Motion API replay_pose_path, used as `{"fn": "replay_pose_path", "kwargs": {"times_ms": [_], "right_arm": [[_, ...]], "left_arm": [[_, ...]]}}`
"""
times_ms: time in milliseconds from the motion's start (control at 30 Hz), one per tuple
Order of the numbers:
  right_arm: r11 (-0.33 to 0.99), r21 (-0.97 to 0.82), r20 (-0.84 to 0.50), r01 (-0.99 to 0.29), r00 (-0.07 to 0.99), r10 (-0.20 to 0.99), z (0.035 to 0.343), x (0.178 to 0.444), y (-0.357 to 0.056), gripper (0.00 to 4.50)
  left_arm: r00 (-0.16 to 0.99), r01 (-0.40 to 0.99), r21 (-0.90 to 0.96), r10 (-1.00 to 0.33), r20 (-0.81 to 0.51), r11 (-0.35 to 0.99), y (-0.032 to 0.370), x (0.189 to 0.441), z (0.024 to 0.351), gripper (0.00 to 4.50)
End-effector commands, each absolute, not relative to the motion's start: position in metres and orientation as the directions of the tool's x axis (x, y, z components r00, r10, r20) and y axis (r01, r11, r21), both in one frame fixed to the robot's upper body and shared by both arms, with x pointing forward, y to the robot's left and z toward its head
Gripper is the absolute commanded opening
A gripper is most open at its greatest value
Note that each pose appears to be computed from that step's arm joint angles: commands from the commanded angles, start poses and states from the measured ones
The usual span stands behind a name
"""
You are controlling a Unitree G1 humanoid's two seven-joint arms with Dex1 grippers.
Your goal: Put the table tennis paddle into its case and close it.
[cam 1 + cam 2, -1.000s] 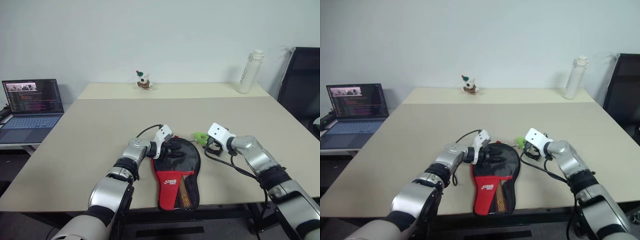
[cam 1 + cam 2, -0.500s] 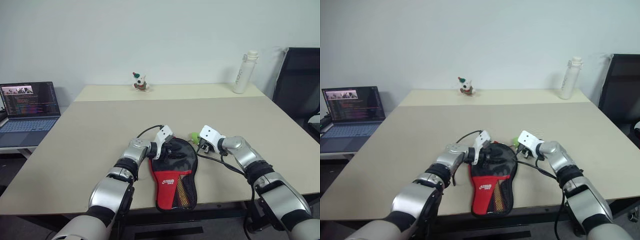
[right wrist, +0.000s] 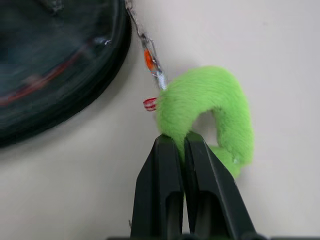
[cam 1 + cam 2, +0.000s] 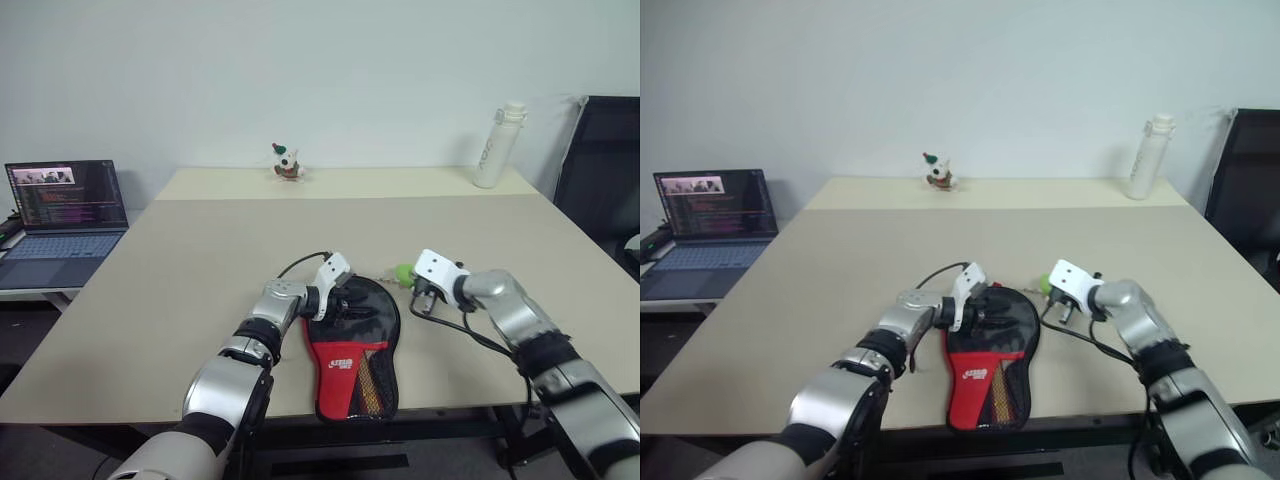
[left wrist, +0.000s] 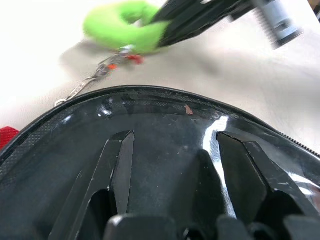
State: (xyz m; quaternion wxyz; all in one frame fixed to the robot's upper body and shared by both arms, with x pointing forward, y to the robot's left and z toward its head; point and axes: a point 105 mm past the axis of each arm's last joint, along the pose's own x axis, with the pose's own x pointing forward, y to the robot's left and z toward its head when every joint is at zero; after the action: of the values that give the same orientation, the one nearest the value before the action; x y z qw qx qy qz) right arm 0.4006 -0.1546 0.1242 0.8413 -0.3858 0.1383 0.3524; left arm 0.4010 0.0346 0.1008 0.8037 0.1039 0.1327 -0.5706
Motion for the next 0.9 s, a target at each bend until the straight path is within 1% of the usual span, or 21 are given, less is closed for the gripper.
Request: {"fn": "replay_pose_path", "kwargs": {"times_ms": [33, 233, 333, 400, 500, 700, 900], "right_arm": [[0.43, -0.532, -0.516, -0.729, 0.682, 0.518, 0.138, 0.367, -0.161, 0.03], [0.391, -0.433, -0.59, -0.812, 0.583, 0.559, 0.13, 0.305, -0.155, 0.03], [0.354, -0.373, -0.631, -0.858, 0.514, 0.581, 0.126, 0.273, -0.15, 0.03], [0.338, -0.346, -0.648, -0.875, 0.484, 0.589, 0.125, 0.26, -0.147, 0.03], [0.299, -0.275, -0.686, -0.914, 0.404, 0.605, 0.123, 0.236, -0.144, 0.03], [0.251, -0.167, -0.727, -0.953, 0.291, 0.622, 0.117, 0.209, -0.142, 0.03], [0.186, -0.04, -0.733, -0.982, 0.156, 0.663, 0.117, 0.185, -0.138, 0.03]], "left_arm": [[0.294, 0.947, -0.016, -0.881, -0.371, 0.322, 0.035, 0.395, 0.084, 2.85], [0.292, 0.947, -0.02, -0.881, -0.372, 0.322, 0.032, 0.394, 0.082, 2.85], [0.294, 0.946, -0.02, -0.88, -0.372, 0.324, 0.031, 0.394, 0.081, 2.85], [0.295, 0.945, -0.02, -0.88, -0.372, 0.325, 0.03, 0.394, 0.081, 2.85], [0.294, 0.946, -0.021, -0.881, -0.372, 0.324, 0.029, 0.394, 0.081, 2.85], [0.292, 0.946, -0.022, -0.882, -0.369, 0.323, 0.025, 0.393, 0.081, 2.85], [0.296, 0.945, -0.023, -0.882, -0.367, 0.326, 0.024, 0.394, 0.081, 2.85]]}}
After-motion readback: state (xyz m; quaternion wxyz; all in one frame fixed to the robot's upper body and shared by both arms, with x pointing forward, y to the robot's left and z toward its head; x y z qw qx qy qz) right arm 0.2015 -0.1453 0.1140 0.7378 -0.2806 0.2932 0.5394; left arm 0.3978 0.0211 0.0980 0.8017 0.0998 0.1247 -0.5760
